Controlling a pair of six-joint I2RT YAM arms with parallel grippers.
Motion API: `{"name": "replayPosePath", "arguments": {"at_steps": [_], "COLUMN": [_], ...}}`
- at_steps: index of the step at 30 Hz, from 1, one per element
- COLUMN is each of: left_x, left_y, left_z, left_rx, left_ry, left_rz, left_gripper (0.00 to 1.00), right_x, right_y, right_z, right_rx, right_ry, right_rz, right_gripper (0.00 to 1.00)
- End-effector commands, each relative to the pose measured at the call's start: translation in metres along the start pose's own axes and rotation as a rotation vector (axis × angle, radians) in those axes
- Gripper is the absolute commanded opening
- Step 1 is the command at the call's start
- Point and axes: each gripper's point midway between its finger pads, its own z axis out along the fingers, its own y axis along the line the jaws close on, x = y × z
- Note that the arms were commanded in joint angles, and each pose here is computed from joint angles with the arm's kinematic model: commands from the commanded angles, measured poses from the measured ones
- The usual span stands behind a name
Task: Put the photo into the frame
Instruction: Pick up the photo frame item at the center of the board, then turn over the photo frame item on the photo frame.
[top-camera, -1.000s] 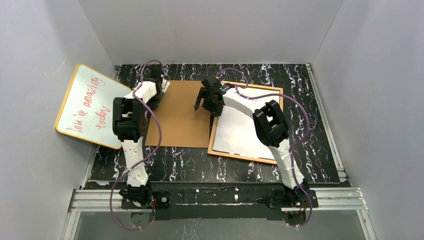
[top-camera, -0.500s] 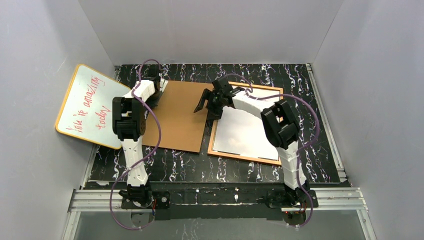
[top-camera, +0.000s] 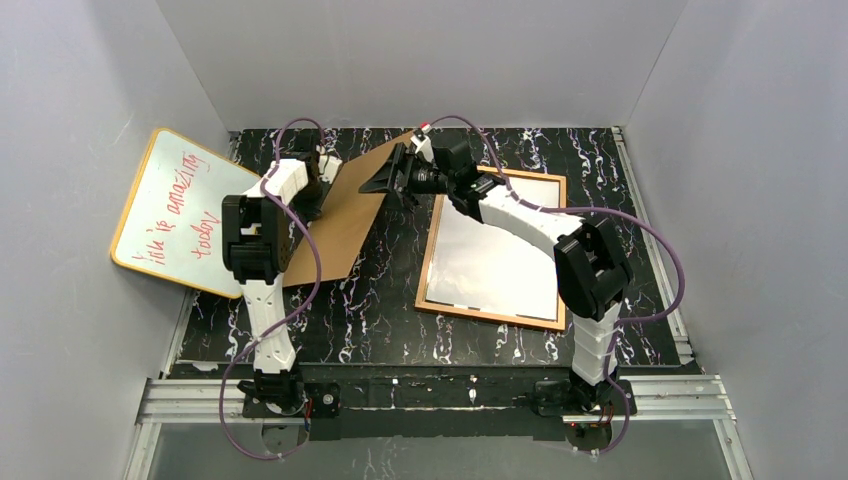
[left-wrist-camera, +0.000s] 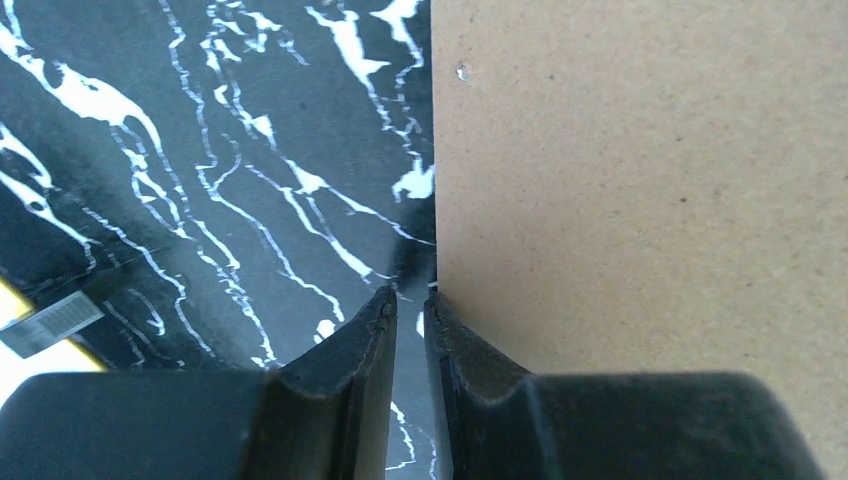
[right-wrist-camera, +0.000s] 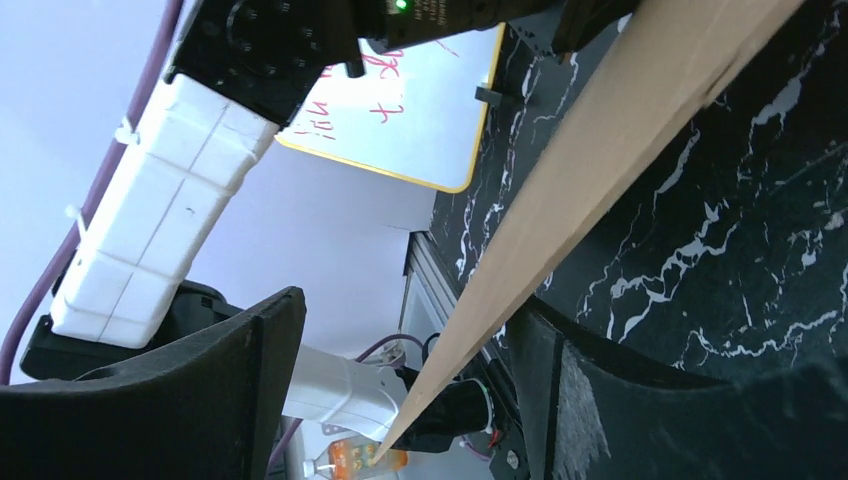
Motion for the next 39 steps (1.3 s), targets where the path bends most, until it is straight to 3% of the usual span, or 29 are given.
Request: {"name": "replayPosePath", "arguments": {"at_steps": [1, 7, 12, 15, 16, 18, 21, 25, 30, 33, 36, 39], "left_x": [0.052, 0.046, 0.031, 0.003, -0.01, -0.032, -0.051, -0.045, -0.001, 0.036, 0.062, 0.07], "left_y": [-0.09, -0.091, -0.092, -0.085, -0.081, -0.078, -0.085, -0.101, -0.125, -0.143, -0.161, -0.167], "left_z": [0.018, 0.009, -0.006, -0.033, -0.049, -0.082, -0.139, -0.213, -0.287, -0.313, -0.317, -0.321], "left_rx": [0.347, 0.363, 0.395, 0.401, 0.402, 0.426, 0.505, 0.562, 0.531, 0.469, 0.417, 0.382], "left_ry": [0.174, 0.149, 0.098, 0.001, -0.054, -0.165, -0.353, -0.603, -0.845, -0.919, -0.918, -0.941], "left_rz": [-0.022, -0.024, -0.039, -0.032, -0.024, 0.01, 0.127, 0.349, 0.655, 0.883, 1.054, 1.136], "left_gripper": [0.17, 0.17, 0.23, 0.46, 0.63, 0.86, 0.98, 0.98, 0.98, 0.98, 0.98, 0.98], "right_x": [-0.002, -0.01, -0.014, -0.02, -0.024, -0.032, -0.046, -0.055, -0.06, -0.058, -0.055, -0.053], "right_y": [-0.005, -0.03, -0.042, -0.04, -0.038, -0.033, -0.026, -0.017, 0.002, 0.009, 0.021, 0.035], "right_z": [0.001, -0.011, -0.021, -0.025, -0.028, -0.034, -0.047, -0.07, -0.093, -0.103, -0.108, -0.112], "right_rx": [0.019, 0.215, 0.298, 0.329, 0.333, 0.329, 0.301, 0.257, 0.158, 0.1, 0.034, -0.003], "right_ry": [-0.007, -0.073, -0.11, -0.125, -0.132, -0.142, -0.153, -0.162, -0.181, -0.166, -0.148, -0.135], "right_rz": [0.011, 0.007, 0.01, 0.005, 0.007, 0.022, 0.074, 0.205, 0.307, 0.388, 0.451, 0.479], "right_gripper": [0.79, 0.64, 0.41, 0.26, 0.21, 0.09, 0.01, 0.01, 0.01, 0.01, 0.01, 0.01]}}
